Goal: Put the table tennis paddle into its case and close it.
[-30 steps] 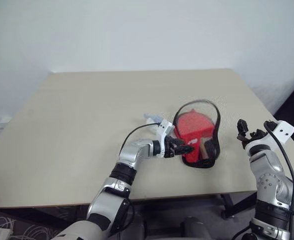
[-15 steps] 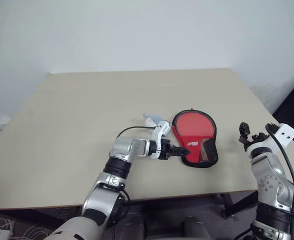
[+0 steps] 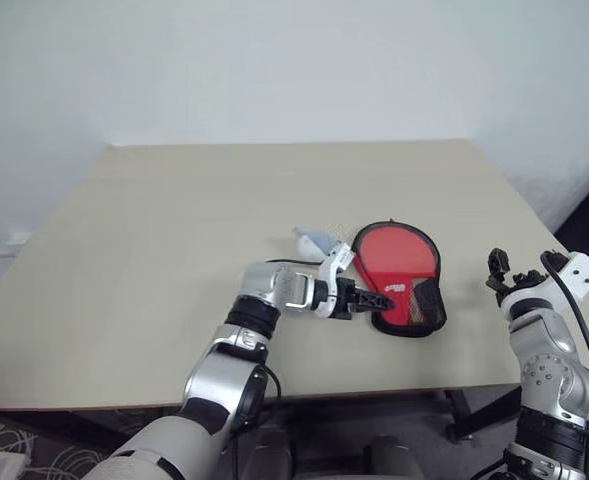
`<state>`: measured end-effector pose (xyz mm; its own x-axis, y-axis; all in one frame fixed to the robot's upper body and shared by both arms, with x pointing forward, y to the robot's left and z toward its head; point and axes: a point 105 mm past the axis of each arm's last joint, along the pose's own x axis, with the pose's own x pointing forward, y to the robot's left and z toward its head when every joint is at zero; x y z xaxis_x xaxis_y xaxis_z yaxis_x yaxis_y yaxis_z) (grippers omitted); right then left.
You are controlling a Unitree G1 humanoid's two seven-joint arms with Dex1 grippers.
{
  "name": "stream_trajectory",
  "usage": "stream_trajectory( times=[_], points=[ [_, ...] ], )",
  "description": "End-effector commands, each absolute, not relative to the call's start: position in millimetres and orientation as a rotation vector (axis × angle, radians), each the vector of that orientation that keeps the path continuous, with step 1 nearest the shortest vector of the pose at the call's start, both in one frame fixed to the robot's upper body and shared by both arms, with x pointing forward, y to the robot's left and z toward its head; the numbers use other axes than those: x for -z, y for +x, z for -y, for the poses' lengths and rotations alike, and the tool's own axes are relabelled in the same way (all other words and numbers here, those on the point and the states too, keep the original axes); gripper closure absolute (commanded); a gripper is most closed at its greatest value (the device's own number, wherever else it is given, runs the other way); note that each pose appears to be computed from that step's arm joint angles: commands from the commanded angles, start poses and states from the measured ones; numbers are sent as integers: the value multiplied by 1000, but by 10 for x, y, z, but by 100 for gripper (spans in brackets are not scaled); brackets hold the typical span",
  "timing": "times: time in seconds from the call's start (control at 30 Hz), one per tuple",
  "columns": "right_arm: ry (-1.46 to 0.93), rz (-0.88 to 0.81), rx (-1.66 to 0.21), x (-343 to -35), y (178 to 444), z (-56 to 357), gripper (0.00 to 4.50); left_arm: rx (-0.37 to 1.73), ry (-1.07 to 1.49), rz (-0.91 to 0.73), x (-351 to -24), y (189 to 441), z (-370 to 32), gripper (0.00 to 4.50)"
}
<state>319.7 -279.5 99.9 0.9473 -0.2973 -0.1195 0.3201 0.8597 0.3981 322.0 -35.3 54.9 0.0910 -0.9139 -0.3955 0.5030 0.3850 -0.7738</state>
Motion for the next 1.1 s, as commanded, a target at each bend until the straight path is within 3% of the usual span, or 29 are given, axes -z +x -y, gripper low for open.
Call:
stream_trajectory(
  times=[0.03, 0.1, 0.2, 0.43, 0.5, 0.67, 0.9, 1.1],
  points=[
    [417, -6, 321, -1147, 3215, 2813, 4, 1161, -573, -1102, -432, 3022, 570, 92],
    [419, -4, 323, -1150, 3213, 2820, 4, 1169, -579, -1106, -440, 3020, 581, 92],
    [419, -5, 338, -1131, 3191, 2846, 0, 1153, -617, -1103, -442, 3053, 548, 150],
    [419, -7, 353, -1125, 3177, 2883, 0, 1087, -685, -1055, -430, 3167, 521, 404],
    [419, -8, 354, -1124, 3178, 2888, 0, 1074, -729, -1047, -447, 3186, 525, 450],
    [416, -15, 357, -1109, 3184, 2884, 0, 1123, -748, -1057, -504, 3146, 522, 450],
    [413, -31, 349, -1078, 3174, 2854, 0, 1190, -613, -1151, -455, 3016, 118, 450],
    [405, -54, 336, -1046, 3163, 2820, 0, 1432, -555, -1192, -650, 2642, -307, 450]
  ],
)
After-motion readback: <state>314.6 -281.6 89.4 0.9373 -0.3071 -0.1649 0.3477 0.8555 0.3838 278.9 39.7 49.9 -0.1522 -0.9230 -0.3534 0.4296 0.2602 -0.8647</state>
